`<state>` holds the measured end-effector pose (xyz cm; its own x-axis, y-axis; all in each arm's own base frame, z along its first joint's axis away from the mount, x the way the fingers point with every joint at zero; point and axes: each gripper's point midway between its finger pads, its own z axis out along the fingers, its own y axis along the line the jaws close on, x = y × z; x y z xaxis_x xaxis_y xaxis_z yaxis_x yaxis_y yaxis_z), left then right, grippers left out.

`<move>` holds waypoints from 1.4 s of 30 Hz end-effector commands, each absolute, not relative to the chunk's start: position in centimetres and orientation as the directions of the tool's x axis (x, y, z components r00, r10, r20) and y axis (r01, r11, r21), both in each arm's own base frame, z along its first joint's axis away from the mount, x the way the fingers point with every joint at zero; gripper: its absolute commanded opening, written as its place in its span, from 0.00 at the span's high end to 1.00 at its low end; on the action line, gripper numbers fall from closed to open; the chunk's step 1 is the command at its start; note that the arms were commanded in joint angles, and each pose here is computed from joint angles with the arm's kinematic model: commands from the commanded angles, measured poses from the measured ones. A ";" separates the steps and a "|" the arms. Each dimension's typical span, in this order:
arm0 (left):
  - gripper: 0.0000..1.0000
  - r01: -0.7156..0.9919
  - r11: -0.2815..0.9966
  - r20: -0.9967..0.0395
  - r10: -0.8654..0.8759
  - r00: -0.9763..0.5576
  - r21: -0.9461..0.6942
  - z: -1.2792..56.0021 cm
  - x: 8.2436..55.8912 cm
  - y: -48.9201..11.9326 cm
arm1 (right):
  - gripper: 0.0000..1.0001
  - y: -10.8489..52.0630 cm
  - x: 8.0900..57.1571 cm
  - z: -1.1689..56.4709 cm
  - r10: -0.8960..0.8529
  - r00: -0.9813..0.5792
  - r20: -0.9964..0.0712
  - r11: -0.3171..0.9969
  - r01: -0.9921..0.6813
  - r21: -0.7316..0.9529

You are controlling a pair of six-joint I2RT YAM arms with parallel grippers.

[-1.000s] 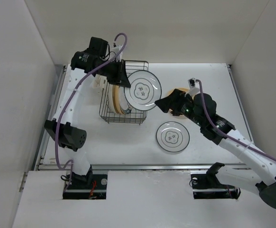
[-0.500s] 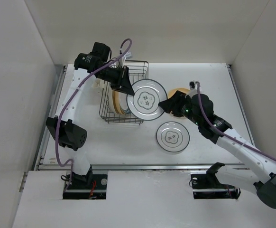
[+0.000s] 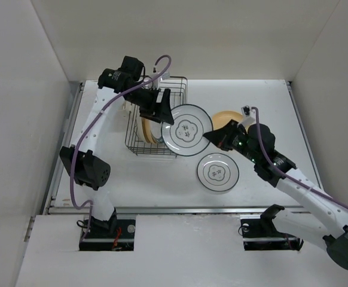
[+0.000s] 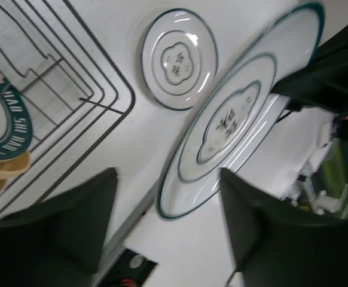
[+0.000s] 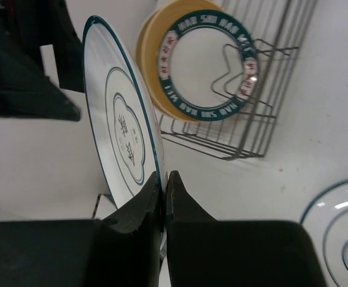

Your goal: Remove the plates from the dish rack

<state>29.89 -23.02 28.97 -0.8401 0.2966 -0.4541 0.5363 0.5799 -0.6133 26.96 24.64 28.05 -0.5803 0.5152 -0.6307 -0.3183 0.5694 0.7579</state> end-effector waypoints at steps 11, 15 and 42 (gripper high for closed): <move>0.00 0.299 0.950 -0.616 0.184 -0.766 -0.087 30.1 36.3 -14.4 | 1.00 12.9 23.1 18.5 0.809 -0.409 -0.423 0.570 0.367 0.735; 0.00 0.230 0.973 -0.616 0.184 -0.766 0.005 29.9 37.1 -12.5 | 1.00 12.0 21.1 13.8 0.809 -0.445 -0.385 0.577 0.473 0.666; 0.00 0.164 0.974 -0.607 0.225 -0.762 0.155 29.5 38.4 -9.9 | 0.25 13.6 23.0 9.2 0.691 -0.598 -0.407 0.723 0.574 0.383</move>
<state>38.05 -10.68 27.37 -0.8003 0.2266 -0.5551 0.1898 0.9740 0.1239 21.35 12.47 7.65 -0.5819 0.7140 -0.3894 0.6109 0.6998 0.3702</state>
